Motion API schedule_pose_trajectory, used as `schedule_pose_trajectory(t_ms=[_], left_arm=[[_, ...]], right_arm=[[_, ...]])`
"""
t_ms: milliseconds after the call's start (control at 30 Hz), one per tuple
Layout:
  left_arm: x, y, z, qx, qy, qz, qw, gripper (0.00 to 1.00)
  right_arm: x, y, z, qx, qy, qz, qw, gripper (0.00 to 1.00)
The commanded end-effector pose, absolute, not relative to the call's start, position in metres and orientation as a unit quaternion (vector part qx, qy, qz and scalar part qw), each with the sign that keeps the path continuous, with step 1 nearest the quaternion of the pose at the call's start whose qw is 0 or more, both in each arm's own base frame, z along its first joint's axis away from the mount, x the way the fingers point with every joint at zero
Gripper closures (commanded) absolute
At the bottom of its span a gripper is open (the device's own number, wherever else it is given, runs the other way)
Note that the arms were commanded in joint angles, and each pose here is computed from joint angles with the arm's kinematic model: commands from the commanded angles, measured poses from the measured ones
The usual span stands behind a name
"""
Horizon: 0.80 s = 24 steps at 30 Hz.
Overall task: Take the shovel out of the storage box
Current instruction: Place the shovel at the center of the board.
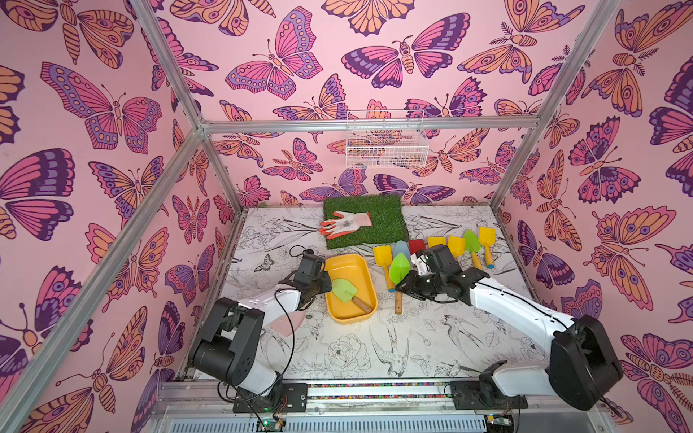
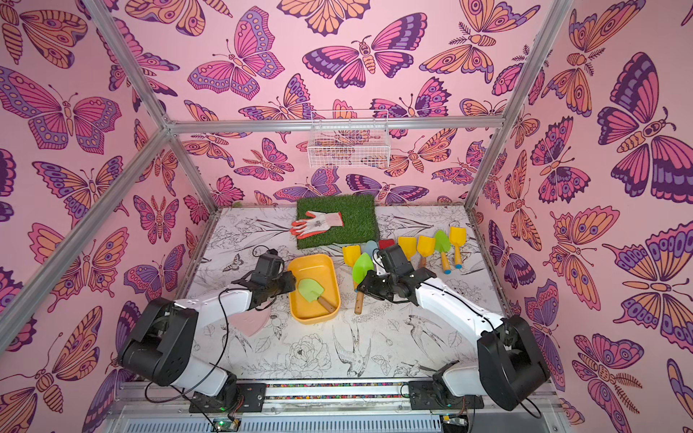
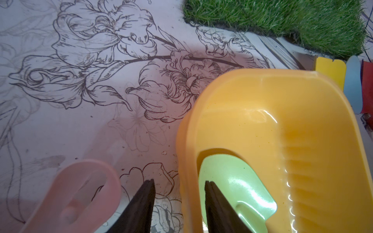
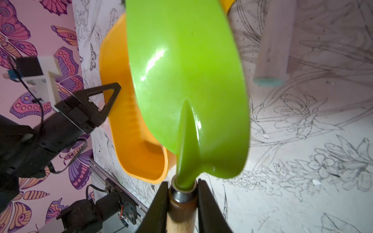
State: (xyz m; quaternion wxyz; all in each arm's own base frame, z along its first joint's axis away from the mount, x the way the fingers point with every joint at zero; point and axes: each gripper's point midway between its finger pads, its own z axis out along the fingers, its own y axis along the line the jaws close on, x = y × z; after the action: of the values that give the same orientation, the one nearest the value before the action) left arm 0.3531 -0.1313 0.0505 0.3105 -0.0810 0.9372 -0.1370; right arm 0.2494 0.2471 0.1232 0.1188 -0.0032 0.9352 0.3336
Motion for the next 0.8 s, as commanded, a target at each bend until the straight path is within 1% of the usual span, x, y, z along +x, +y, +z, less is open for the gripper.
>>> schedule_pose_trajectory(t_ms=[0, 67, 300, 533, 767], left_arm=[[0.351, -0.129, 0.055, -0.074, 0.936, -0.128, 0.319, 0.53], [0.350, -0.129, 0.053, -0.074, 0.937, -0.128, 0.317, 0.54], [0.350, -0.131, 0.056, -0.076, 0.936, -0.136, 0.317, 0.53], [0.350, -0.135, 0.053, -0.078, 0.936, -0.147, 0.310, 0.53], [0.351, -0.140, 0.046, -0.078, 0.939, -0.154, 0.298, 0.54]], right_arm=[[0.227, 0.241, 0.120, -0.059, 0.943, 0.317, 0.077, 1.00], [0.219, 0.236, 0.114, -0.060, 0.947, 0.312, 0.057, 1.00], [0.194, 0.229, 0.106, -0.048, 0.942, 0.331, 0.028, 1.00], [0.173, 0.226, 0.097, -0.045, 0.936, 0.349, 0.019, 1.00], [0.156, 0.233, 0.079, -0.064, 0.938, 0.340, 0.000, 1.00]])
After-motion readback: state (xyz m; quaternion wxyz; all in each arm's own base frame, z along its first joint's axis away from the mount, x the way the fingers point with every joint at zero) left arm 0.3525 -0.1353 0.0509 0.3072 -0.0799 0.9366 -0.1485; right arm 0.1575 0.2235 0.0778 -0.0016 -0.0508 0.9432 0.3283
